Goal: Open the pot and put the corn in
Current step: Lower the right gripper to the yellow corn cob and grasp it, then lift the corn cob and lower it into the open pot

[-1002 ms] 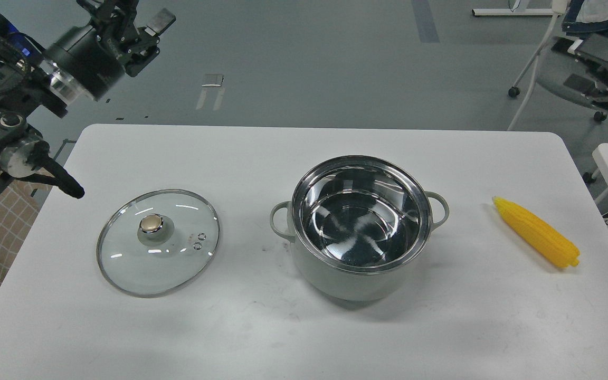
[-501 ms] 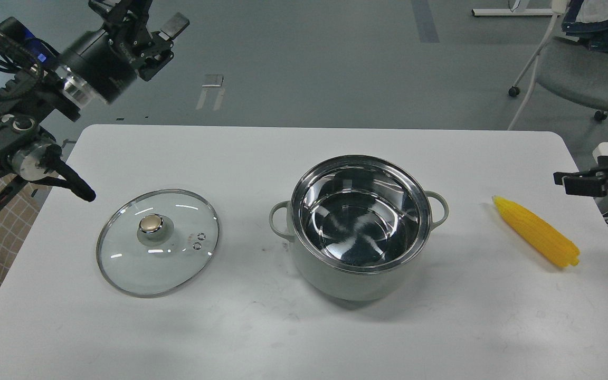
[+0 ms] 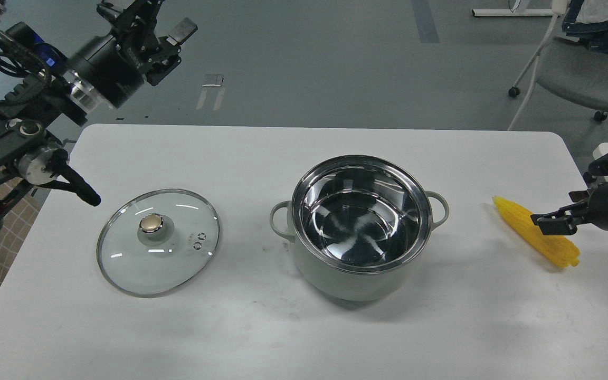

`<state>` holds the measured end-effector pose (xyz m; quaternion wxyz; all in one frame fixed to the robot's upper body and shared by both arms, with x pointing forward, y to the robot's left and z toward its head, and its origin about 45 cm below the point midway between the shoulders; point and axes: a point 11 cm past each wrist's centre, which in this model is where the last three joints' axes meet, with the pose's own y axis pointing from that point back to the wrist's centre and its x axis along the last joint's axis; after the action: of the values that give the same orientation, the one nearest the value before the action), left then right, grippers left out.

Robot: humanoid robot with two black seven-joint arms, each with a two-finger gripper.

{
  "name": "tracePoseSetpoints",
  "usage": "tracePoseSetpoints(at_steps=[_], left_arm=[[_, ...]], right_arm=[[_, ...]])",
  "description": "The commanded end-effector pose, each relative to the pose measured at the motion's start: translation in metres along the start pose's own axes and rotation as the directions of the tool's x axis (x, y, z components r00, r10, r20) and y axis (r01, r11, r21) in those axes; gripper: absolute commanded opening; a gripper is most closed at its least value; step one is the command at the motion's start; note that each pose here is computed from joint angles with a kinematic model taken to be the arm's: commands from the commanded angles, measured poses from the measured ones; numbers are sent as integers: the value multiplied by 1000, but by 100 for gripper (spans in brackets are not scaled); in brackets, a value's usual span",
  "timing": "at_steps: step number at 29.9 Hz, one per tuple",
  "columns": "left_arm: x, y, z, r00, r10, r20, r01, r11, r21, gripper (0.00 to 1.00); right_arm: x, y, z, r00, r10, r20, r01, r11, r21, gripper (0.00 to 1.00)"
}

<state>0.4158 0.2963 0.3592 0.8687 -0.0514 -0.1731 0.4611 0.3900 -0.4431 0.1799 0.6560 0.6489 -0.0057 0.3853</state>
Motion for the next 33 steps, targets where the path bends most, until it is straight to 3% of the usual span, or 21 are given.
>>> tracePoseSetpoints(at_steps=[1,8,11,14,15,16,19,21,28,33], left_arm=[[-1,0,1,1000,-4,-2,4,1000,-2,92],[-3,0,1,1000,-10,-5,10,1000,-3,92],[-3,0,0,1000,-10,-5,10,1000,-1,92],[-3,0,0,1000,-10,-5,10,1000,-1,92],[-3,0,0,1000,-10,-5,10,1000,-1,92],[-3,0,0,1000,-10,-5,10,1000,-1,92],[-3,0,0,1000,-10,-5,10,1000,-1,92],[-3,0,0,1000,-10,-5,10,1000,-1,92],[-6,-1,1,1000,-18,-8,18,1000,-6,92],[-6,-1,2,1000,-18,-7,18,1000,-6,92]], right_arm=[[-1,-8,-7,1000,-5,-16,5,1000,13,100],[-10,-25,-18,999,-33,-28,33,999,25,96],[-15,-31,-19,998,-54,-44,54,998,16,86],[-18,-32,-19,997,-55,-58,56,998,13,62],[-20,-33,-19,997,-53,-61,54,998,15,42],[-21,-33,-20,997,-49,-63,50,999,16,29],[-21,-33,-21,997,-35,-70,37,999,22,22],[-20,-32,-22,997,-18,-77,20,999,29,10],[3,-15,-26,995,56,-84,-50,996,70,5],[69,24,-31,972,196,-126,-182,977,111,5]])
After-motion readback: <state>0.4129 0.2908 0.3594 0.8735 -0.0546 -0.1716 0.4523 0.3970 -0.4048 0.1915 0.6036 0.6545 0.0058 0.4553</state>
